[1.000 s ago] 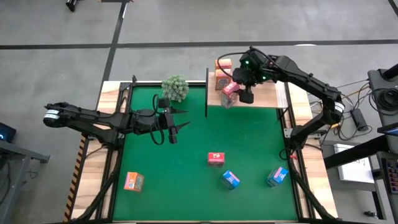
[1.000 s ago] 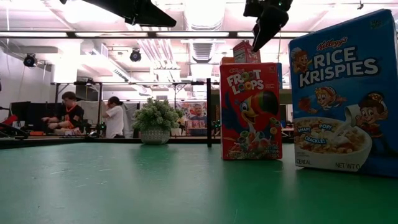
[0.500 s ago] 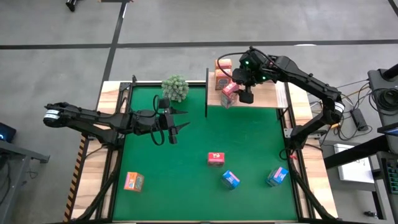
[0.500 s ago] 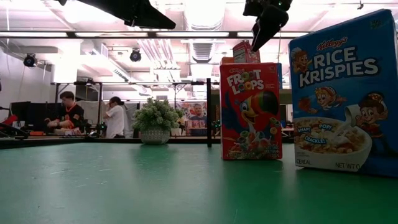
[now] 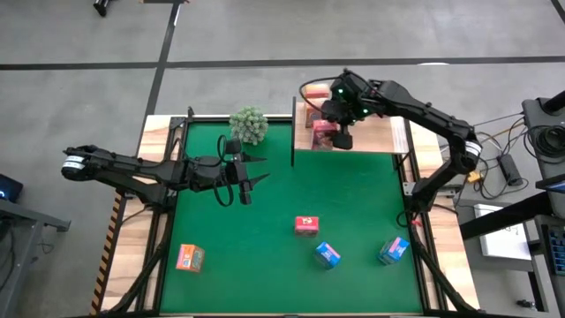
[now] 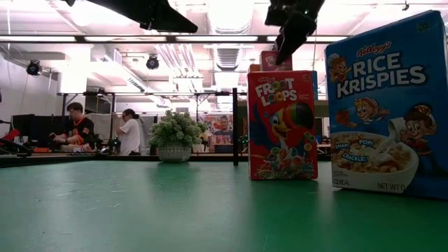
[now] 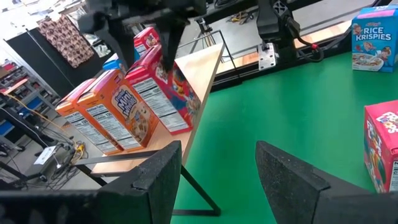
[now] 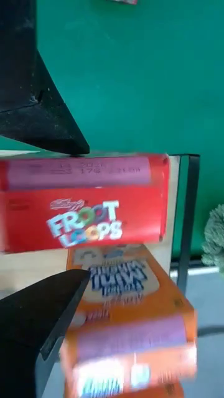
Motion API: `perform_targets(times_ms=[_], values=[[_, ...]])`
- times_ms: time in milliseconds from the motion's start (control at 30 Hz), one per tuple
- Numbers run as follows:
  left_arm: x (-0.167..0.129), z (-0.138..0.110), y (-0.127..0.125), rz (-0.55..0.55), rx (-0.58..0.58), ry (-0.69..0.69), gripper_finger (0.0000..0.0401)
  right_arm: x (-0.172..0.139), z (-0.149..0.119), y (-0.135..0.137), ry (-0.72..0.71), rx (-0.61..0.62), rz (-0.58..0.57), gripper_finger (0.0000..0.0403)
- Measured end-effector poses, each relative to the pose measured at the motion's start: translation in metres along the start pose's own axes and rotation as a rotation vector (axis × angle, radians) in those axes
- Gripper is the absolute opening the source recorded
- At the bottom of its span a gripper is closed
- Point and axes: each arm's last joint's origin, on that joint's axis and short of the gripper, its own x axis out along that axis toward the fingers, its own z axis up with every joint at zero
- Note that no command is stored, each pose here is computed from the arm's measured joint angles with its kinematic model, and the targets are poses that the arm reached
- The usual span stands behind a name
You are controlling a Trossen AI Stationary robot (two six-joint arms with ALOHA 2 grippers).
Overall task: Stack cereal on shelf
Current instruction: Put the left red cereal box on the shelf
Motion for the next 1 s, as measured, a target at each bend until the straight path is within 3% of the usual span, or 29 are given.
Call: perform_targets(times_ms=[300, 700, 1000], values=[[0.0, -0.001, 0.0, -0.002, 0.003, 0.005, 0.019, 0.009, 0.0, 0.001, 0.033, 0.002, 0.026, 0.0286], [0.0, -0.001, 0.0, -0.002, 0.003, 0.005, 0.019, -0.004, -0.003, 0.004, 0.021, 0.026, 0.01, 0.0222], [0.0, -0.001, 0.0, -0.002, 0.003, 0.005, 0.019, -0.025, -0.01, 0.01, 0.026, 0.048, 0.002, 0.0203]])
